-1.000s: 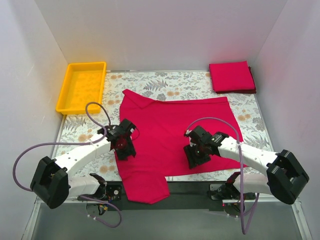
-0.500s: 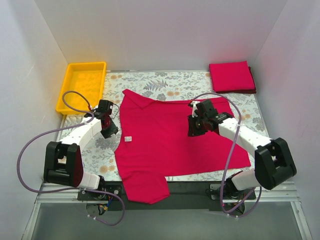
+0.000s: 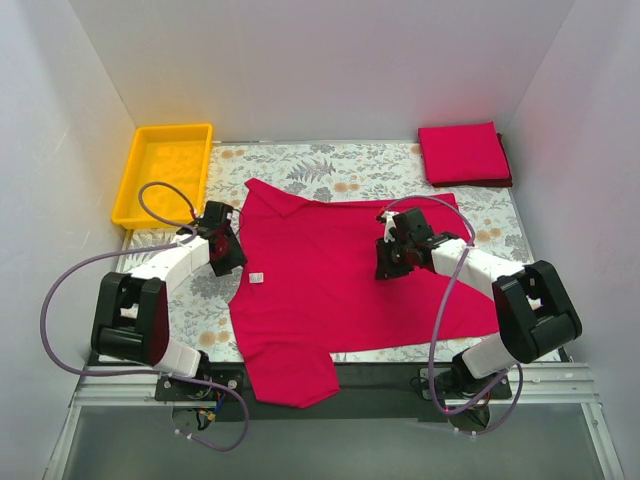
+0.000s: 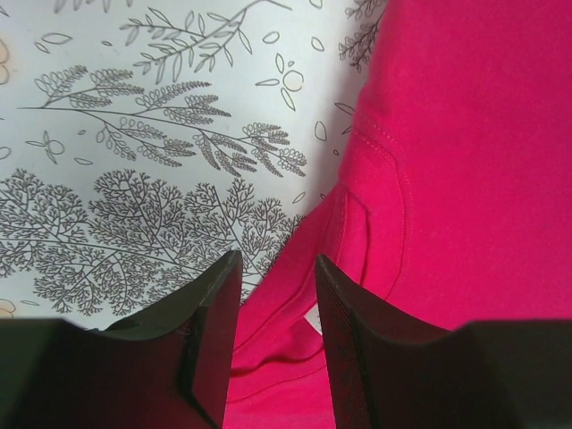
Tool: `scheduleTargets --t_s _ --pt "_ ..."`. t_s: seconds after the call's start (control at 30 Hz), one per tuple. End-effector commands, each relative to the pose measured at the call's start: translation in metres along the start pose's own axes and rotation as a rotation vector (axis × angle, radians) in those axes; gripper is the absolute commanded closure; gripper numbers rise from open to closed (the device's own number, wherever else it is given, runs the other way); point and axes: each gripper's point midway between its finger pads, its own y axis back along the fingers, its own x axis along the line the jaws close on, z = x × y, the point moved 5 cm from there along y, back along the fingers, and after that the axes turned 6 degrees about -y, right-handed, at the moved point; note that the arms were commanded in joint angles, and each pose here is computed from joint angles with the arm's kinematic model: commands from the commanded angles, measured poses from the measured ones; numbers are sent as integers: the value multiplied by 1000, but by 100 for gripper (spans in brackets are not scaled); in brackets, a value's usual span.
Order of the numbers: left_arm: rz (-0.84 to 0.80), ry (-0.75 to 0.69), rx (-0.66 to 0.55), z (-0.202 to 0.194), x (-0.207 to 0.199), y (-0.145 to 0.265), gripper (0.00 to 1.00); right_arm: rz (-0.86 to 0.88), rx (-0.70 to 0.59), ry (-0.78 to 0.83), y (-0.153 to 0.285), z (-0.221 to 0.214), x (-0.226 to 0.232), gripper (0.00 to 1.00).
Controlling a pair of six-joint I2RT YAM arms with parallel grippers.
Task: Fold and stack the t-shirts
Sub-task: Flatten the tshirt out
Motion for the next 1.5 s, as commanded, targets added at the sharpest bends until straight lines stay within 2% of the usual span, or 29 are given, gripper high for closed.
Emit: scheduleTargets --t_s 0.0,0.23,0.4,0.63,0.77,0.9,0.97,1.03,1.13,1.2,1.3,1.47 --pt "-8 -37 -4 -4 -8 -3 63 31 -30 13 -3 3 1 72" --pt "101 -88 28 -24 -8 -17 62 27 -11 -4 -8 -9 -7 72" --pt "322 -26 55 -36 20 -22 68 20 -8 -8 -8 -16 -12 72" --pt "482 68 44 -45 50 -6 73 -5 10 -83 -5 -30 -29 72" --pt "484 126 16 -38 59 7 73 -30 55 -153 -1 -44 -36 72" --pt "418 146 35 -42 53 13 71 -58 98 -176 3 -56 -39 71" --pt "308 146 22 -37 40 22 61 -63 83 -167 7 -57 -40 71" --pt "223 146 -48 -16 26 31 52 -47 47 -138 13 -51 -37 70" --pt "171 150 -146 20 12 40 45 -15 -13 -98 22 -36 -29 70" --pt "149 151 -183 45 2 38 44 10 -52 -83 28 -24 -23 69" --pt "170 142 -165 65 -5 16 44 29 -91 -67 36 -14 -18 69" --pt "195 121 -119 81 -13 -18 46 46 -104 -61 39 -13 -15 69"
